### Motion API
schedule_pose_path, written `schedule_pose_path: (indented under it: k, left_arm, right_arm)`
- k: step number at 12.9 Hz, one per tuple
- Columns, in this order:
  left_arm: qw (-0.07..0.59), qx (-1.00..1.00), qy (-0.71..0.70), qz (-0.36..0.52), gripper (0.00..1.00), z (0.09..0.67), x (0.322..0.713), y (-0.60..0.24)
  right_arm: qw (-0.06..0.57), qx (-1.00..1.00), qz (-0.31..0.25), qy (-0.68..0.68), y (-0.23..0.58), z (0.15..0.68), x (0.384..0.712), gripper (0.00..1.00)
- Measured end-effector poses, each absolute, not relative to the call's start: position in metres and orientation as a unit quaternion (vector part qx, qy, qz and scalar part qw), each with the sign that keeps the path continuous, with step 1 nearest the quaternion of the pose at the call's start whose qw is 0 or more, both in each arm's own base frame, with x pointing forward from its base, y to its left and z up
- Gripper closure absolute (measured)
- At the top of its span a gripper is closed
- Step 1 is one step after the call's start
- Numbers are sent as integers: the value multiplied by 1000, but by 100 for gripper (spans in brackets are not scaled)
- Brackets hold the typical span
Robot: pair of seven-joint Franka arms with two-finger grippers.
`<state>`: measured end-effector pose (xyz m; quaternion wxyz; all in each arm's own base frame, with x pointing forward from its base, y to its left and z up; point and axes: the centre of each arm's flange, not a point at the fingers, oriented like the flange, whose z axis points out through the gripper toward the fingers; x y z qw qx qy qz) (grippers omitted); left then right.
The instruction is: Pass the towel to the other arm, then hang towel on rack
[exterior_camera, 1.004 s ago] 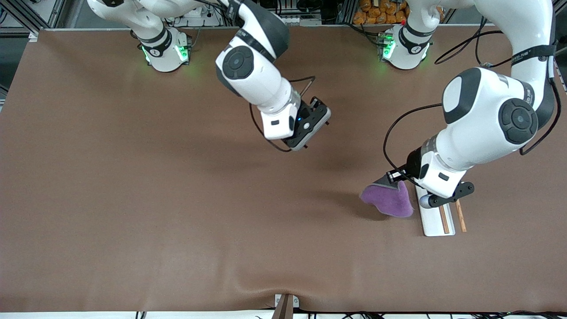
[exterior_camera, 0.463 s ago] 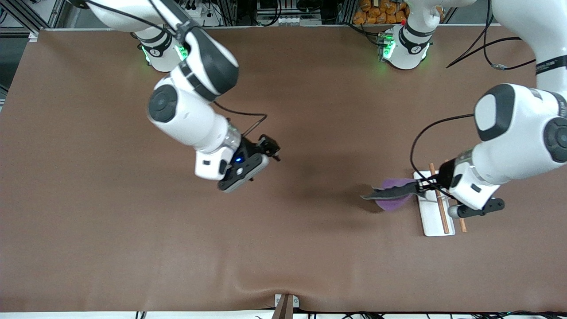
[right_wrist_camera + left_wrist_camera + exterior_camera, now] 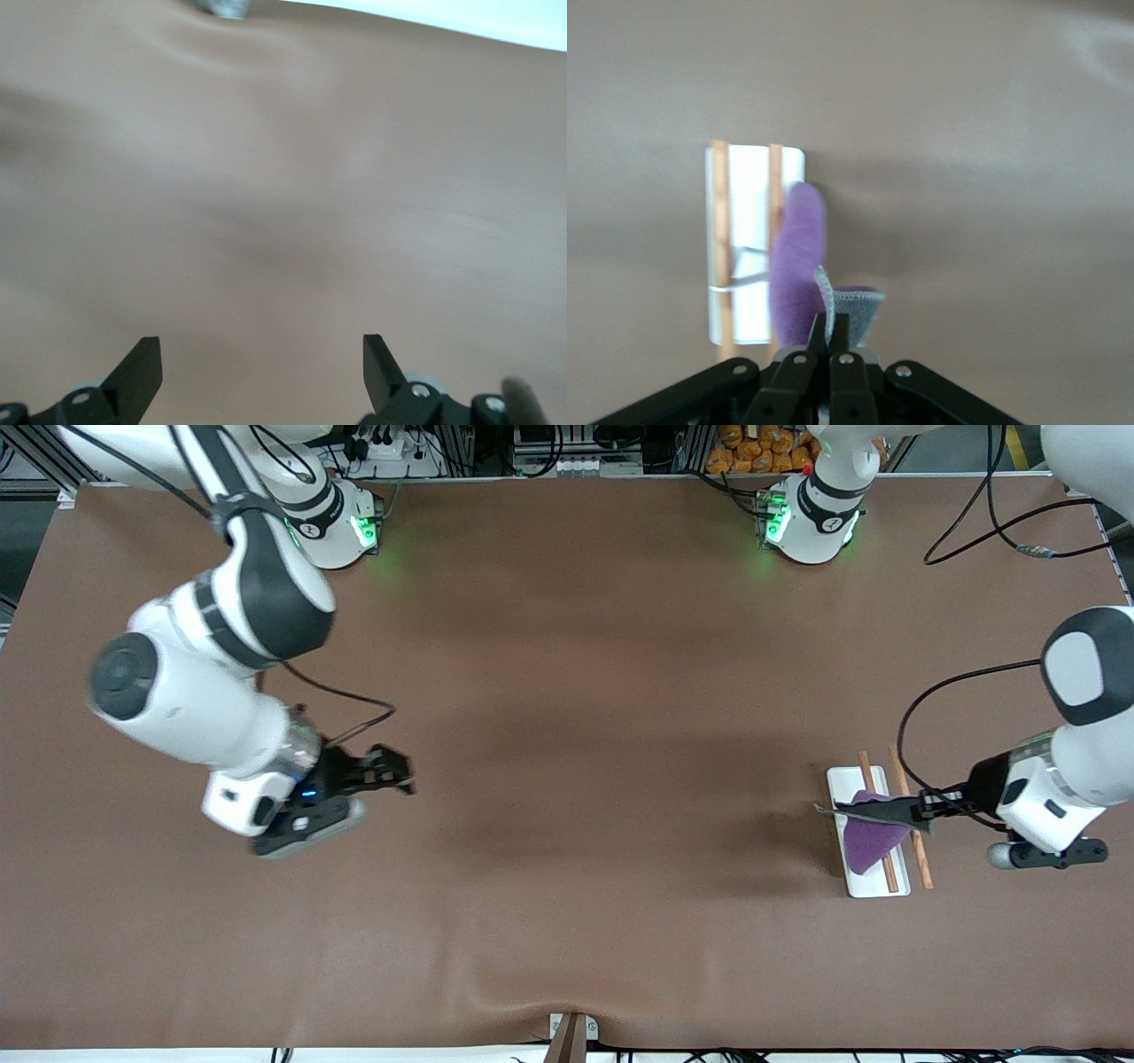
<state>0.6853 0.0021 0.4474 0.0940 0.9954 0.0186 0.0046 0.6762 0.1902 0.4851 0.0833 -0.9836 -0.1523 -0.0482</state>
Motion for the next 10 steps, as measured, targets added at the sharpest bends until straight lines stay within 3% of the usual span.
schedule_pose_path:
  k: [5, 10]
  left_arm:
    - [97, 995, -20, -10, 98, 432, 674, 75]
    - [101, 994, -24, -29, 98, 414, 671, 69]
  right_arm:
    - [0, -998, -12, -69, 32, 474, 691, 0]
    - [-24, -996, 74, -46, 8, 493, 640, 0]
